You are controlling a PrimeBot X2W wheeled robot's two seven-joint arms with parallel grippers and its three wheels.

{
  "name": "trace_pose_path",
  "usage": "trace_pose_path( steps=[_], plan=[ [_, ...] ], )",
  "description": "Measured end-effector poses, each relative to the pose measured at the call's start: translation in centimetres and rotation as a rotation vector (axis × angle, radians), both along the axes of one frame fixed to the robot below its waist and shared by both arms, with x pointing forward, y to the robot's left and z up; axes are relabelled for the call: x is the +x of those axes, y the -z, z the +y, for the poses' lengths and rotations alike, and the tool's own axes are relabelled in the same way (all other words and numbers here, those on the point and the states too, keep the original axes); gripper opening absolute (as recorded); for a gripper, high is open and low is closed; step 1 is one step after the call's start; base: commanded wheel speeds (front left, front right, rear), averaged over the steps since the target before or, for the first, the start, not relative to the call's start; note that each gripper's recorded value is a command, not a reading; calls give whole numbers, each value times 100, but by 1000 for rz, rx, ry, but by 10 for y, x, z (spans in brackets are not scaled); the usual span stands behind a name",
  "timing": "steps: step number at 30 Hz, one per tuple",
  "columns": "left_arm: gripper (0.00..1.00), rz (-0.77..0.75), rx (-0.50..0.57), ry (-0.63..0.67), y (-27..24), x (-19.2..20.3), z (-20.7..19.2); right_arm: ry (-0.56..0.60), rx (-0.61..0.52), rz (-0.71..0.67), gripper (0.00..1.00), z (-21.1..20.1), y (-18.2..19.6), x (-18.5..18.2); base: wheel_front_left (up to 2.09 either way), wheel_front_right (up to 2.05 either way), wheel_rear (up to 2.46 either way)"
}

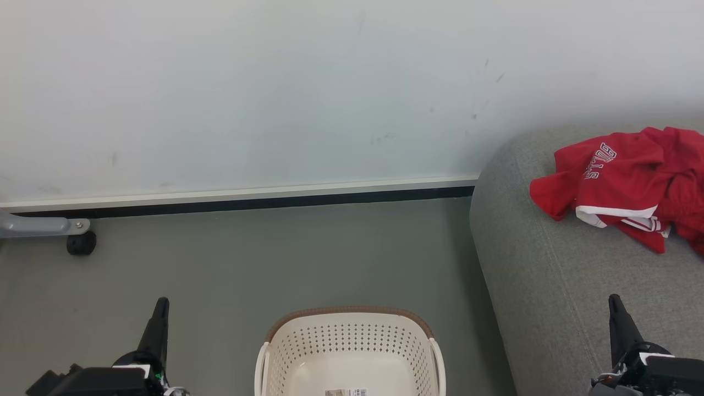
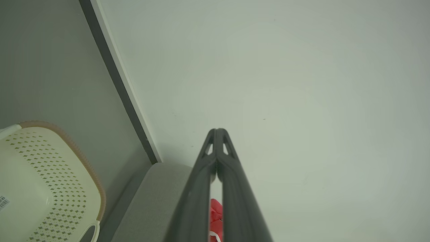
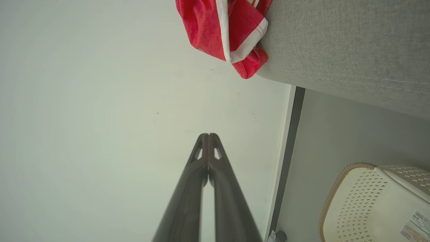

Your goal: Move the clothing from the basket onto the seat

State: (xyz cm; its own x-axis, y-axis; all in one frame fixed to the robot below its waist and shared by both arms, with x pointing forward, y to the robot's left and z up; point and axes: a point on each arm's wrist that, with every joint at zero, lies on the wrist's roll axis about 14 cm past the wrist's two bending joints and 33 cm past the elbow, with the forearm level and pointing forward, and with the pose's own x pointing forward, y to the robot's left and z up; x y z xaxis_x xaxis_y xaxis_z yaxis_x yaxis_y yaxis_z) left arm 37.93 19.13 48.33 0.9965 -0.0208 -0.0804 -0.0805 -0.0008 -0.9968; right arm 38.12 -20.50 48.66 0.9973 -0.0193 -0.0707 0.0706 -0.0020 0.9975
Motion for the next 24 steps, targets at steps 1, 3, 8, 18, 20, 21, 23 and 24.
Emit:
trace_pose_path(
  steps=[1, 3, 8, 18, 20, 21, 23, 24],
  plan=[
    [0, 0, 0, 0, 0, 0, 0, 0, 0, 0, 0, 0, 0, 0, 0, 0, 0],
    [0, 0, 0, 0, 0, 0, 0, 0, 0, 0, 0, 0, 0, 0, 0, 0, 0],
    [0, 0, 0, 0, 0, 0, 0, 0, 0, -1, 0, 0, 0, 0, 0, 0, 0],
    [0, 0, 0, 0, 0, 0, 0, 0, 0, -1, 0, 0, 0, 0, 0, 0, 0],
    [0, 0, 0, 0, 0, 0, 0, 0, 0, -1, 0, 0, 0, 0, 0, 0, 0],
    [0, 0, 0, 0, 0, 0, 0, 0, 0, -1, 0, 0, 0, 0, 0, 0, 0],
    [0, -4, 0, 0, 0, 0, 0, 0, 0, -1, 0, 0, 0, 0, 0, 0, 0],
    [0, -6, 0, 0, -1, 0, 0, 0, 0, -1, 0, 0, 0, 0, 0, 0, 0]
  ],
)
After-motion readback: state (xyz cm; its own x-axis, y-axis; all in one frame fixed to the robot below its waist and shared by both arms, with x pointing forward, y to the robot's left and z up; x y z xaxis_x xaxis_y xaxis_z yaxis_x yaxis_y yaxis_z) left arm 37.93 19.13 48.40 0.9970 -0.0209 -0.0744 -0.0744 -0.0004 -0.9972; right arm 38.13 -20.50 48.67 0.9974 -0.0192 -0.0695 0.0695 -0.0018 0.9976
